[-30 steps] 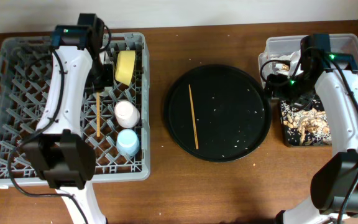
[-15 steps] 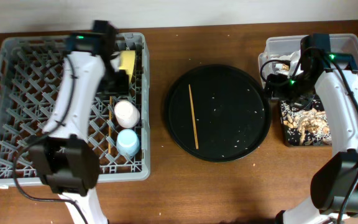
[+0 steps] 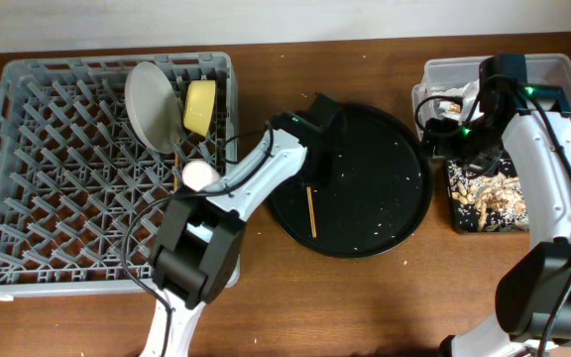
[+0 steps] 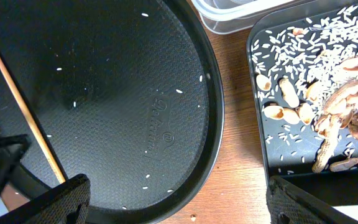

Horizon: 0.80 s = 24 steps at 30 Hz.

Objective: Sort waste into correct bins and load items into the dishwasher rack
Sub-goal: 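Grasp the second chopstick with the left gripper and place it in the rack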

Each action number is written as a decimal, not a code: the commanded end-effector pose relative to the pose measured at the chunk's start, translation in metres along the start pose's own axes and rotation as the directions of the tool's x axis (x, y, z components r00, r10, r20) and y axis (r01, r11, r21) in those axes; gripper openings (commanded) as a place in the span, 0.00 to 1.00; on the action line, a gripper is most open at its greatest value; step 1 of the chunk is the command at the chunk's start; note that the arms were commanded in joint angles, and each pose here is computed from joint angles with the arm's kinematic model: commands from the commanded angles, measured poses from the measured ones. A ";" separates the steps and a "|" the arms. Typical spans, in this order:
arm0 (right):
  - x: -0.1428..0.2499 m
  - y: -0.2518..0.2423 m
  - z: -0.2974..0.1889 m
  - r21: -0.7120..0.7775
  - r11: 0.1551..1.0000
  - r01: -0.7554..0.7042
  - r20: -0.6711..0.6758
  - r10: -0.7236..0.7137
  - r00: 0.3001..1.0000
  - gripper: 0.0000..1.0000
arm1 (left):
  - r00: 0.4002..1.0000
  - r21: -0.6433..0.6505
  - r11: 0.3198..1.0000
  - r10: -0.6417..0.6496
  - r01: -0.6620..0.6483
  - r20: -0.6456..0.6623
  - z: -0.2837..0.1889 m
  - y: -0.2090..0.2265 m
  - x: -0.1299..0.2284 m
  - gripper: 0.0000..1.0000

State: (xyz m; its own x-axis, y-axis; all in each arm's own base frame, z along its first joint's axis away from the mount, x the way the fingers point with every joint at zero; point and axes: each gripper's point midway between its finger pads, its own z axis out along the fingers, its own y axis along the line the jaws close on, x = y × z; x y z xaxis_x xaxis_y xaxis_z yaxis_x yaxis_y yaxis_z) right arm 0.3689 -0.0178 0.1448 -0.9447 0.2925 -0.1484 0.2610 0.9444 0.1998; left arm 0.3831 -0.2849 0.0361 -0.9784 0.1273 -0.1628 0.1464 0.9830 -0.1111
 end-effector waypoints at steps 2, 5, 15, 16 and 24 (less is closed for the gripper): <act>0.008 -0.004 0.007 0.007 1.000 0.004 -0.020 -0.004 1.000 0.91 | 0.997 -0.010 1.000 -0.026 0.025 -0.078 0.030 -0.001 0.016 0.51; 0.008 -0.004 0.007 0.007 1.000 0.005 -0.020 -0.004 1.000 0.92 | 0.994 0.016 0.999 -0.026 0.028 -0.108 0.033 -0.005 0.022 0.47; 0.008 -0.004 0.007 0.007 1.000 0.005 -0.019 -0.005 1.000 0.92 | 0.981 -0.030 0.999 -0.022 0.017 -0.193 0.056 0.008 0.040 0.11; 0.008 -0.004 0.007 0.007 1.000 0.005 -0.019 -0.005 1.000 0.92 | 0.982 -0.027 1.000 -0.021 0.016 -0.189 0.056 0.007 0.039 0.04; 0.004 -0.004 0.007 0.007 1.000 0.007 -0.003 -0.007 1.000 0.99 | 0.978 0.021 0.996 0.088 -0.086 -0.188 -0.003 0.002 0.011 0.01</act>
State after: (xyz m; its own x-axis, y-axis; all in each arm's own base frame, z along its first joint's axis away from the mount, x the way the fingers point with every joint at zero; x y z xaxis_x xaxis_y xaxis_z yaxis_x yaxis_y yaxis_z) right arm 0.3676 -0.0177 0.1377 -0.9475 0.2858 -0.1435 0.2555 0.9464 0.1975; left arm 0.3569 -0.2795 0.0116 -0.9871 0.1536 0.0442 0.1491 0.9846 -0.0914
